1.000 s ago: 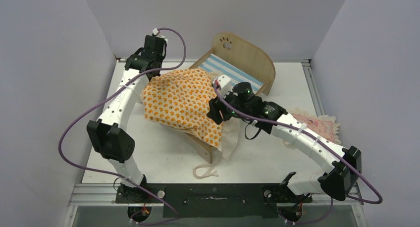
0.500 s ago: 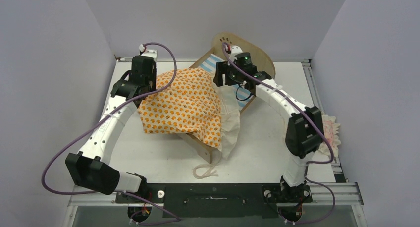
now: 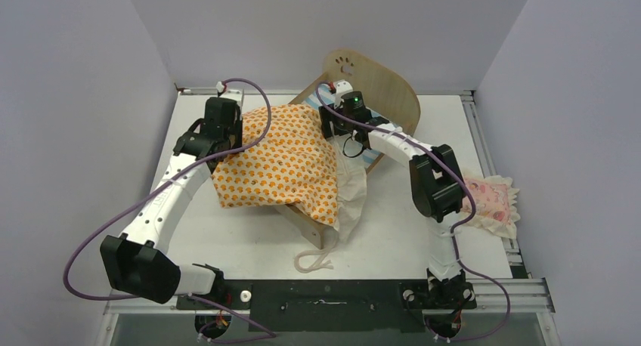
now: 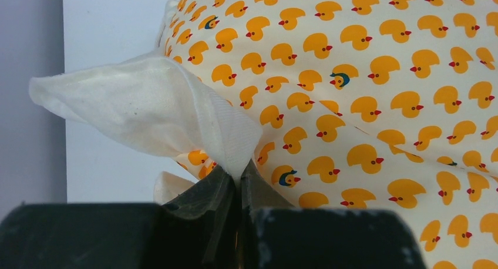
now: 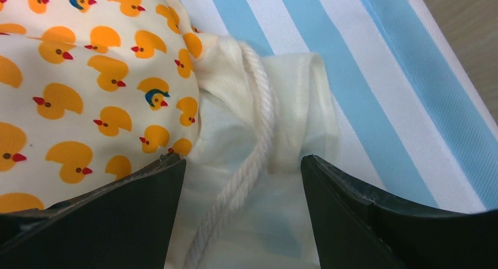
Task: Set up the pet bed
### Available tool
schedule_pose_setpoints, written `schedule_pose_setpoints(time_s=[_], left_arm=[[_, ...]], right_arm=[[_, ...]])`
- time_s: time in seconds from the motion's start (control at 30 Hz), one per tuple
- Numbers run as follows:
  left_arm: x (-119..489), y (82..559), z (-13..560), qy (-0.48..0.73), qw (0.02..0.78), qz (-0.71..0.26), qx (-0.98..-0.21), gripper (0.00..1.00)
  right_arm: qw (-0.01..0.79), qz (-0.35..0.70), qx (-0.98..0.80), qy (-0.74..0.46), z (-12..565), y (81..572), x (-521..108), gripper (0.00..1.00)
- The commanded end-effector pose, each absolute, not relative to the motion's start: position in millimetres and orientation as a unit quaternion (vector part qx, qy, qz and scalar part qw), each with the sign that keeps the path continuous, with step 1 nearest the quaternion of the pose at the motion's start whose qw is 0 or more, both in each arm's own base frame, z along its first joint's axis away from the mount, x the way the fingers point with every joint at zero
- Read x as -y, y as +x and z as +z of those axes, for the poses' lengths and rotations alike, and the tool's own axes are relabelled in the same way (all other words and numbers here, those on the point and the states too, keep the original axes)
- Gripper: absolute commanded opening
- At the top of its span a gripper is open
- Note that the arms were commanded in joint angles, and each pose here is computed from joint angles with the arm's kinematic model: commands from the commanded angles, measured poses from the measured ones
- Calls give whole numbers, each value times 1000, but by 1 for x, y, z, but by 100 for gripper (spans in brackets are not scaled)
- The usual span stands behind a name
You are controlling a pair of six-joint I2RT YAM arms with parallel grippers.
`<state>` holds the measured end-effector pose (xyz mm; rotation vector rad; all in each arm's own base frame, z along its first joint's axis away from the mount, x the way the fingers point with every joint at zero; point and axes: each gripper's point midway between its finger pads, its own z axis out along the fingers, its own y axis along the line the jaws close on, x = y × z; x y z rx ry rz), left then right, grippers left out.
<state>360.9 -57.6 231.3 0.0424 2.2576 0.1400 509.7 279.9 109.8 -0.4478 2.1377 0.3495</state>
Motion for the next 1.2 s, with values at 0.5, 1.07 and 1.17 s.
schedule_pose_setpoints(time_s=[0.5,1.07,1.17], left_arm=[[49,408,301,27,517,56,-854,1],[138,550,319,113,563,-5,-819,15],[143,562,330,89,569,-12,-817,49]], right_arm=[[627,20,-762,-165,299,504,-209,5],[603,-156,-781,37,306,450,-20,5],[573,-156,-804,33,297,461,-15,13]])
